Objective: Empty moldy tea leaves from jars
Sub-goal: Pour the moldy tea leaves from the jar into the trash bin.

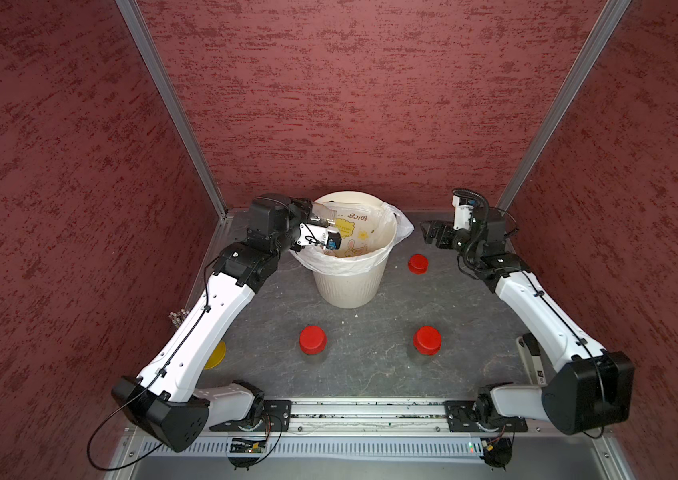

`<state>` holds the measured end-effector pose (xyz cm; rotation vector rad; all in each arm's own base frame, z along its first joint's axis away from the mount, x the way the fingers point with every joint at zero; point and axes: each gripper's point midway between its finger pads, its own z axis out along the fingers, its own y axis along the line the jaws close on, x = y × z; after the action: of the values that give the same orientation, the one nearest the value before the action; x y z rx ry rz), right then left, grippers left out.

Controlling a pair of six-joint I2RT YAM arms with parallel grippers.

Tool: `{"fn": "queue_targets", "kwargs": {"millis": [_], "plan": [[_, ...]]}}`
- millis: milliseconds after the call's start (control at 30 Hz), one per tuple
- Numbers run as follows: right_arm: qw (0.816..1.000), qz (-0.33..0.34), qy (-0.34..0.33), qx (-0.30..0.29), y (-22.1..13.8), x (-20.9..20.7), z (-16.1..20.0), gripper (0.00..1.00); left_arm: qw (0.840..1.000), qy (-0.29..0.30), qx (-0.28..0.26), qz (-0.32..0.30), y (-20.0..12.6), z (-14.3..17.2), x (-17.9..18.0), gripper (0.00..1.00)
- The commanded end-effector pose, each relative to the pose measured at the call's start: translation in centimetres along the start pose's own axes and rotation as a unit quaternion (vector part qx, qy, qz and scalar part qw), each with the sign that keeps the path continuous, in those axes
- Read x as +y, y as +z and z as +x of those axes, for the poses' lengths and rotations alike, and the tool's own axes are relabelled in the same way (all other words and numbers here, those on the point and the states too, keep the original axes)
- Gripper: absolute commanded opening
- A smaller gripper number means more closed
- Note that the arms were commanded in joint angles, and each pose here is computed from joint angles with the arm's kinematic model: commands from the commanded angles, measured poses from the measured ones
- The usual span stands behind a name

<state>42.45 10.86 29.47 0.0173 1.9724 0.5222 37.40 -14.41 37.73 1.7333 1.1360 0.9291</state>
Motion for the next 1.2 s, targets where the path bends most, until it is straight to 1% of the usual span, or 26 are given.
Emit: {"fn": "queue_targets", "kwargs": {"millis": [0,167,267,500,600,767,1033,1167], "plan": [[1.000,-0.010,-0.003,-0.008,-0.5,0.3,-0.5,0.99,1.000,0.027,0.010,-0.010,-0.3,0.0,0.8,0.65],[1.000,-0.010,-0.004,-0.009,-0.5,0.3,-0.7,0.99,0.999,0.045,0.014,-0.012,-0.2,-0.1,1.6,0.65],[1.000,-0.009,-0.010,-0.011,-0.7,0.4,-0.8,0.99,0.999,0.047,0.015,-0.020,-0.1,0.1,2.4,0.65],[1.000,-0.009,-0.010,-0.008,-0.7,0.3,-0.3,0.99,0.997,0.067,0.022,0.006,0.8,-0.2,1.0,0.65],[1.000,-0.008,-0.014,-0.007,-0.7,0.2,-0.3,0.99,0.997,0.077,0.018,0.010,1.0,-0.5,1.1,0.65],[1.000,-0.004,-0.022,-0.012,-1.0,0.3,-0.8,0.99,0.997,0.080,0.018,0.005,1.3,-0.4,2.2,0.65],[1.000,-0.012,-0.021,-0.013,-1.3,0.6,-0.7,0.99,0.996,0.075,0.017,0.034,2.3,-0.8,0.1,0.65],[0.999,-0.020,-0.023,-0.016,-1.6,0.9,-0.9,0.99,0.996,0.076,0.028,0.035,2.0,-0.3,1.3,0.65]]}}
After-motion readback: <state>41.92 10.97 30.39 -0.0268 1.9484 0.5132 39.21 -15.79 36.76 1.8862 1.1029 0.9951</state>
